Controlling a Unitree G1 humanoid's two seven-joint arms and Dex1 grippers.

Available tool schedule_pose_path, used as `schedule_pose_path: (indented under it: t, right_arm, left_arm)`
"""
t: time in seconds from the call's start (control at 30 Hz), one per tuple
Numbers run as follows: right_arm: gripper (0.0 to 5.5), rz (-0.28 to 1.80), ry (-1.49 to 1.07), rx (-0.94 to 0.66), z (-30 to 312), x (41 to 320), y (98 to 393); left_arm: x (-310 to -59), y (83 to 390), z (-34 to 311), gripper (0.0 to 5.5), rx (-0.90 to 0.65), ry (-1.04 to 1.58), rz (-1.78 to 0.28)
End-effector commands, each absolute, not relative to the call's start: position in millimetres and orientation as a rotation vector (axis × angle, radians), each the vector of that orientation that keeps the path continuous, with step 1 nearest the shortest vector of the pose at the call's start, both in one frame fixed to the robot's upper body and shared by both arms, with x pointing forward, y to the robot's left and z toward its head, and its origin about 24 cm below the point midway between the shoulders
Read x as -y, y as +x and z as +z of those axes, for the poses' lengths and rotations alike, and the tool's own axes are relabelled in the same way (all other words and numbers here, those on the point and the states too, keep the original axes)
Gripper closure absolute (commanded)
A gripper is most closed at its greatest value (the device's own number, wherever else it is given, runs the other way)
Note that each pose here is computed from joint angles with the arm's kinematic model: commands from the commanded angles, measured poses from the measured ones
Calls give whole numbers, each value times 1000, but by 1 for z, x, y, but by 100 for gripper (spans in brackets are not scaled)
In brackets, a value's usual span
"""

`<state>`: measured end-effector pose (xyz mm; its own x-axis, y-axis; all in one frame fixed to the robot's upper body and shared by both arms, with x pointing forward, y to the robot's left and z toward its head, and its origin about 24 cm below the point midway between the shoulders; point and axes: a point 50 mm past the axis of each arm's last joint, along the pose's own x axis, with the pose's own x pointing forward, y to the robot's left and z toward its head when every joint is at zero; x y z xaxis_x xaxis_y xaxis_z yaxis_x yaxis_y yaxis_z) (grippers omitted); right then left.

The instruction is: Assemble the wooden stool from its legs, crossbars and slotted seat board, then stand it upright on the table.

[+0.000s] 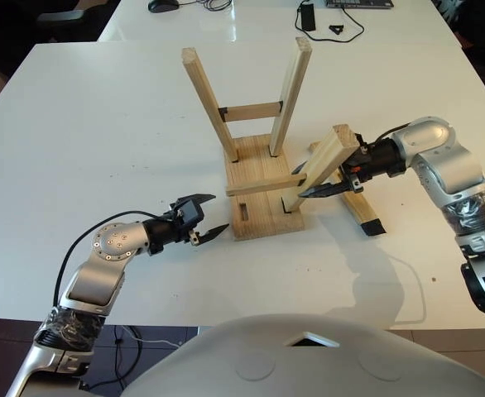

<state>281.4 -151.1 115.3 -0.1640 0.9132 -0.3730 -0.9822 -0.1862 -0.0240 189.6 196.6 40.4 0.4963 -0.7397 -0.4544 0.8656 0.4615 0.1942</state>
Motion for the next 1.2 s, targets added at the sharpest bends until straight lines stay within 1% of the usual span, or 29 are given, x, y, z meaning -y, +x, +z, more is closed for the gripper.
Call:
schedule_pose_path:
  t: [0.03,0.13,0.3,0.4,0.5,0.63,0.7,0.87,1.03,1.1,1.2]
  right_arm:
    - [350,1748,-545,-866,7,176,227]
    - [350,1781,-583,-858,7,179,217]
    - [350,1764,-563,-804,15,177,217]
    - [350,1736,-500,-712,30,173,223]
    - [293,1704,-458,-609,52,169,231]
    - [227,1636,-442,-517,75,168,242]
    - [227,1609,-446,-491,83,171,246]
    - [227,1502,-464,-426,103,188,246]
    - [227,1393,-438,-421,120,220,221]
    - [227,1350,-422,-413,126,228,214]
    - [227,1251,-366,-330,144,237,214]
  left_arm:
    - [-193,189,41,170,-324,452,-1003]
    - [-194,187,40,170,-329,448,-993]
    - [-195,186,39,170,-332,443,-986]
    - [-196,187,39,170,-333,446,-984]
    - [-197,187,39,170,-334,447,-980]
    - [-197,186,38,170,-336,445,-971]
    - [-198,185,38,170,-336,444,-967]
    - [-197,180,36,170,-347,440,-979]
    - [-197,158,31,170,-397,418,-1028]
    - [-191,146,26,170,-418,405,-1075]
    - [-179,136,22,170,-420,378,-1107]
